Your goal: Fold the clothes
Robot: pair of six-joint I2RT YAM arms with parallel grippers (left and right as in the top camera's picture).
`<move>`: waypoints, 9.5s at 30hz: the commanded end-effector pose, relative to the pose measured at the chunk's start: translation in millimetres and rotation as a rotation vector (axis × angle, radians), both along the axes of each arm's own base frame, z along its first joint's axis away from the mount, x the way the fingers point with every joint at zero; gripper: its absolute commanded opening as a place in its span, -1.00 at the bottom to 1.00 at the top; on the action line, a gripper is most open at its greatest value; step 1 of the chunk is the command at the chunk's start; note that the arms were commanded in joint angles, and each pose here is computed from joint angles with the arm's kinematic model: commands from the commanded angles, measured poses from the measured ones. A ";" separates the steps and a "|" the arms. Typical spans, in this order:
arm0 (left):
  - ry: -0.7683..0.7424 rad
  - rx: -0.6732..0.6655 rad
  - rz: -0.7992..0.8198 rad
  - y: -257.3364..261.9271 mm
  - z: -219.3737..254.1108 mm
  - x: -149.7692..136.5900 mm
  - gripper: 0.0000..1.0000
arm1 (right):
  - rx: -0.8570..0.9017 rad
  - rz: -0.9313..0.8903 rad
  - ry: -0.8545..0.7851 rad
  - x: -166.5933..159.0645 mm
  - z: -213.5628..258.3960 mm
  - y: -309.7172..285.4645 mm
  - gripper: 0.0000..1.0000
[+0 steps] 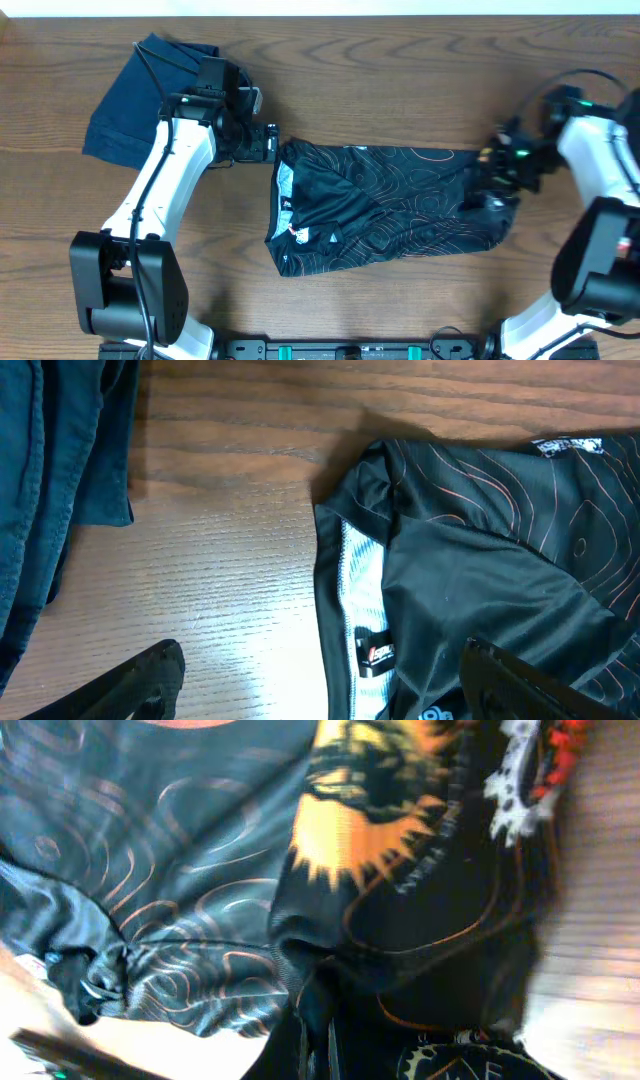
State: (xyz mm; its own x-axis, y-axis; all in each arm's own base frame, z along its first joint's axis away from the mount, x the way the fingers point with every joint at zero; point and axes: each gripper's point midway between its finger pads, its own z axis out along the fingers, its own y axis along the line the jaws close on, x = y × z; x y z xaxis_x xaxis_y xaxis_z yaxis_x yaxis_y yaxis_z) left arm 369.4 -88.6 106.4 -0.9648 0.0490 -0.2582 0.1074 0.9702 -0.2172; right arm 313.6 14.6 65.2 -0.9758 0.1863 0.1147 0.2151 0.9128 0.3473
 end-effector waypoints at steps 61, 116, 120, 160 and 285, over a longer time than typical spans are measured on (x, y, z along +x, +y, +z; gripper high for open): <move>0.175 -0.012 -0.011 0.3 -5.4 -44.4 0.92 | -0.052 0.140 -0.168 -5.9 14.1 93.3 -0.94; 0.181 0.112 -0.082 -18.3 49.6 -67.4 -0.88 | -0.075 0.051 -0.169 3.6 12.8 63.2 -0.78; 0.202 0.100 -0.129 -57.1 41.7 -79.3 -0.88 | -0.077 0.038 -0.169 4.6 12.8 58.8 -0.78; 0.022 0.266 0.192 32.6 123.8 -90.1 0.65 | 0.094 0.861 -0.573 -36.1 33.0 264.6 -0.21; 0.535 -0.118 -0.078 -42.3 -96.8 -241.5 -0.61 | -0.288 0.168 -0.264 1.0 -47.6 140.4 -0.97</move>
State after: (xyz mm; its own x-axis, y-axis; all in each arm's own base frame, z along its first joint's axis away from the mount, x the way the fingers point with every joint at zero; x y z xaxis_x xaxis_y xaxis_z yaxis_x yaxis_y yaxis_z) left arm 134.0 -135.2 13.0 -0.9602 0.1192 0.2526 0.0148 0.9247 -0.3803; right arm 301.4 175.5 19.1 -0.9883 -0.0472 -0.1453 -0.0687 0.9867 0.1471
